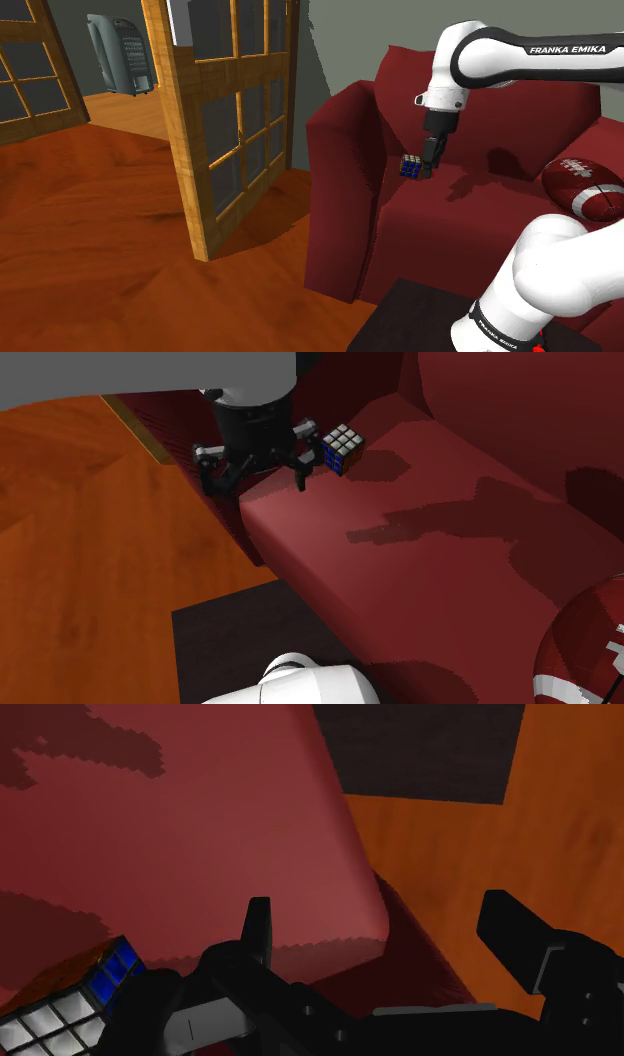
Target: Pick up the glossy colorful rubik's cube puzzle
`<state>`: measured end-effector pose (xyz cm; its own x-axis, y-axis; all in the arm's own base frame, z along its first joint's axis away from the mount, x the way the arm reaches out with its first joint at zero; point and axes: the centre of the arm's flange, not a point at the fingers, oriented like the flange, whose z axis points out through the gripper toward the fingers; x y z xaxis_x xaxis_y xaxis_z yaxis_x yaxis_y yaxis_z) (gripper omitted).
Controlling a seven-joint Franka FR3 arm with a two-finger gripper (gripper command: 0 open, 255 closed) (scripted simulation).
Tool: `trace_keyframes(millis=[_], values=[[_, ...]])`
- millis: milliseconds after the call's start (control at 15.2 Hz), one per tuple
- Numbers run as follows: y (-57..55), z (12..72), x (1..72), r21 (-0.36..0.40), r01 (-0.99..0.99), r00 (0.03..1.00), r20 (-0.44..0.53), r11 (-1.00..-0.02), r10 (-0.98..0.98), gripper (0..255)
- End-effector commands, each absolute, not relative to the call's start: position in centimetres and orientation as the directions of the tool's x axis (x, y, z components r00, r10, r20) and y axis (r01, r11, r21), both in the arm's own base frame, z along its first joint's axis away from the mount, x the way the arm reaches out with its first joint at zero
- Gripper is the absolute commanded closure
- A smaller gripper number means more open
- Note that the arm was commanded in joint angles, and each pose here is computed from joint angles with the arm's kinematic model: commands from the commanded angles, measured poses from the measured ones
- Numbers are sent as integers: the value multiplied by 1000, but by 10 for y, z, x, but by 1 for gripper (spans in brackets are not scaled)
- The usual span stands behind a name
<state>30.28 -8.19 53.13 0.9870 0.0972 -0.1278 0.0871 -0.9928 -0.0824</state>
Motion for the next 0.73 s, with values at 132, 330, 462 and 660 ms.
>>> trace_keyframes(millis=[132, 330, 462, 660], values=[[-127, 522, 324, -59, 130, 986, -94, -990, 135, 0], [-158, 514, 339, -41, 161, 984, -70, -986, 163, 0], [-178, 510, 350, -29, 181, 982, -54, -983, 182, 0], [-208, 503, 368, -10, 210, 977, -30, -978, 210, 0]])
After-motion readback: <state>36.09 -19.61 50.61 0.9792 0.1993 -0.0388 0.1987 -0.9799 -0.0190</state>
